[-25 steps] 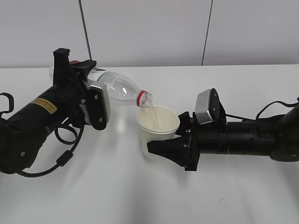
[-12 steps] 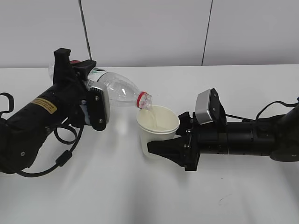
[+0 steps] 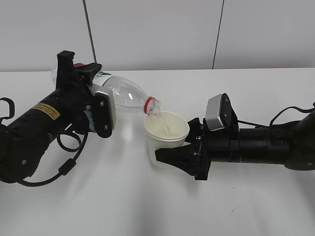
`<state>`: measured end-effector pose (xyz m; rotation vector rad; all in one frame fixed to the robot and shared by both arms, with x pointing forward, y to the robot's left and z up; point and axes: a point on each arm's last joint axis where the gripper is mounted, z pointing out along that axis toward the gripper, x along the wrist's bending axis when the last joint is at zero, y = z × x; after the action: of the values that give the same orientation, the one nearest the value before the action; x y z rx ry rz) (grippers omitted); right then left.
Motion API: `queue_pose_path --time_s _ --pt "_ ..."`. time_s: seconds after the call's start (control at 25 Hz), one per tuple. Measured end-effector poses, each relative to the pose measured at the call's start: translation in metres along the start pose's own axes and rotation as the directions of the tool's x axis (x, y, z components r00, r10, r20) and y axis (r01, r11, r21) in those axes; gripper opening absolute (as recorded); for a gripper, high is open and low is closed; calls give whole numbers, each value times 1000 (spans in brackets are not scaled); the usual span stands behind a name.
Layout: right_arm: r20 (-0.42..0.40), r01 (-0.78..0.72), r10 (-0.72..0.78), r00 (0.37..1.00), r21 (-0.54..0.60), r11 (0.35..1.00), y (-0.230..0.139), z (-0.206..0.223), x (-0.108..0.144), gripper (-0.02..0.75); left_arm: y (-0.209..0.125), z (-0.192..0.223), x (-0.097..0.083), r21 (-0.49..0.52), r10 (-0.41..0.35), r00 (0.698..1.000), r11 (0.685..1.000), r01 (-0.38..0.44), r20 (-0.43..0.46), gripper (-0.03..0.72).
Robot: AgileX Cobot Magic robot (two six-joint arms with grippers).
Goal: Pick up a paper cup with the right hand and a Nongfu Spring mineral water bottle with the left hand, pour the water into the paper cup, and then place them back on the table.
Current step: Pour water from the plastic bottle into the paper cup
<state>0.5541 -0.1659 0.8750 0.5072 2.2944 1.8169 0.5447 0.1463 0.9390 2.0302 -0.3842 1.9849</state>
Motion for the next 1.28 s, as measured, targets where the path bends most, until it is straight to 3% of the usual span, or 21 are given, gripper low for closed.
queue_pose_path --time_s 1.28 --pt "3 0 0 1000 6 1000 -1 0 0 511 0 0 1 0 11 1000 1000 -11 -9 331"
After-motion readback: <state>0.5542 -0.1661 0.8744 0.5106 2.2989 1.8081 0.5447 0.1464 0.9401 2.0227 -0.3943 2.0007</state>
